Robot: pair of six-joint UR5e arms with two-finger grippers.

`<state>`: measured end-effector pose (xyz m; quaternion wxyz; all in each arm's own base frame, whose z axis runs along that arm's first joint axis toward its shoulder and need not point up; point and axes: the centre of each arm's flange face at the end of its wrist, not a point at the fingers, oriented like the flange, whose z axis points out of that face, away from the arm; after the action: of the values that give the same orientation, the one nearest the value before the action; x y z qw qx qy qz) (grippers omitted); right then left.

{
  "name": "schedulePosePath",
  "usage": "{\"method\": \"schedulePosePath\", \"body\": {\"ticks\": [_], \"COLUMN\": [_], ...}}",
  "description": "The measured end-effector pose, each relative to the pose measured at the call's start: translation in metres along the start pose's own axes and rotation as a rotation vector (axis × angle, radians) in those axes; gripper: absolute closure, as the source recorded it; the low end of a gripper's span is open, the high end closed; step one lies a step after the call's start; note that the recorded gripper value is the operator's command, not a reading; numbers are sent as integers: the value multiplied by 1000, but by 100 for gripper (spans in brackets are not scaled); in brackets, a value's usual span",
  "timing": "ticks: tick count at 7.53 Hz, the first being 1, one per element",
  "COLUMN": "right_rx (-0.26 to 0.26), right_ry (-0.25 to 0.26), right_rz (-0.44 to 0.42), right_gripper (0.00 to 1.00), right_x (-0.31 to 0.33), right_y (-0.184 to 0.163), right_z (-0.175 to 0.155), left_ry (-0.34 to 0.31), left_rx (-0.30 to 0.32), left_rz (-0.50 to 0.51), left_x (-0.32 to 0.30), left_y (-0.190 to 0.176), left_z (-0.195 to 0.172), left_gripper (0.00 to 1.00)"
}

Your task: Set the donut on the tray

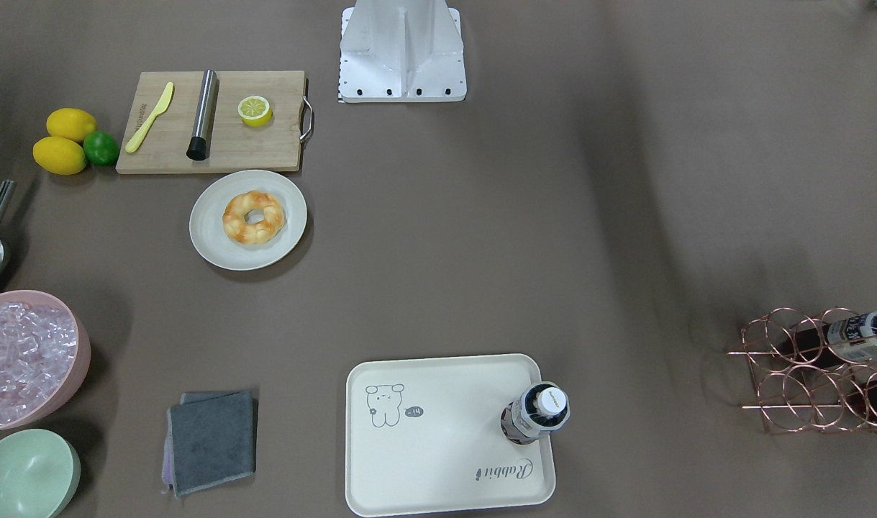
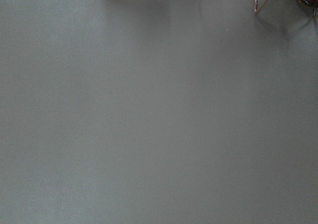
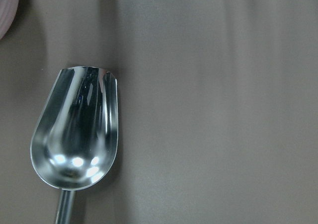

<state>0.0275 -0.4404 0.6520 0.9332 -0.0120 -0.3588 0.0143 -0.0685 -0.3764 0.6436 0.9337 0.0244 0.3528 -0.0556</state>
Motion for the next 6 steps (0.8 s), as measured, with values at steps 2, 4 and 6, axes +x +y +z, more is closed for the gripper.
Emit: {"method": "schedulePosePath", "body": {"ticks": [2,4,6], "right_rx": [-1,-3,-5], "right_ry": [-3,-6,-9], "right_rz": [0,3,8], "right_gripper": [0,0,0], "right_x": [0,0,0], "right_y": [0,0,1], "right_z": [0,1,1], "left_ry": [-1,-1,-1], "left_rx": [-3,-3,-1], "left_rz": [-3,-3,-2], "left_x": [-1,-1,-1], "left_y": [0,1,0], "left_z": [1,1,1], "left_gripper": [2,2,2]}}
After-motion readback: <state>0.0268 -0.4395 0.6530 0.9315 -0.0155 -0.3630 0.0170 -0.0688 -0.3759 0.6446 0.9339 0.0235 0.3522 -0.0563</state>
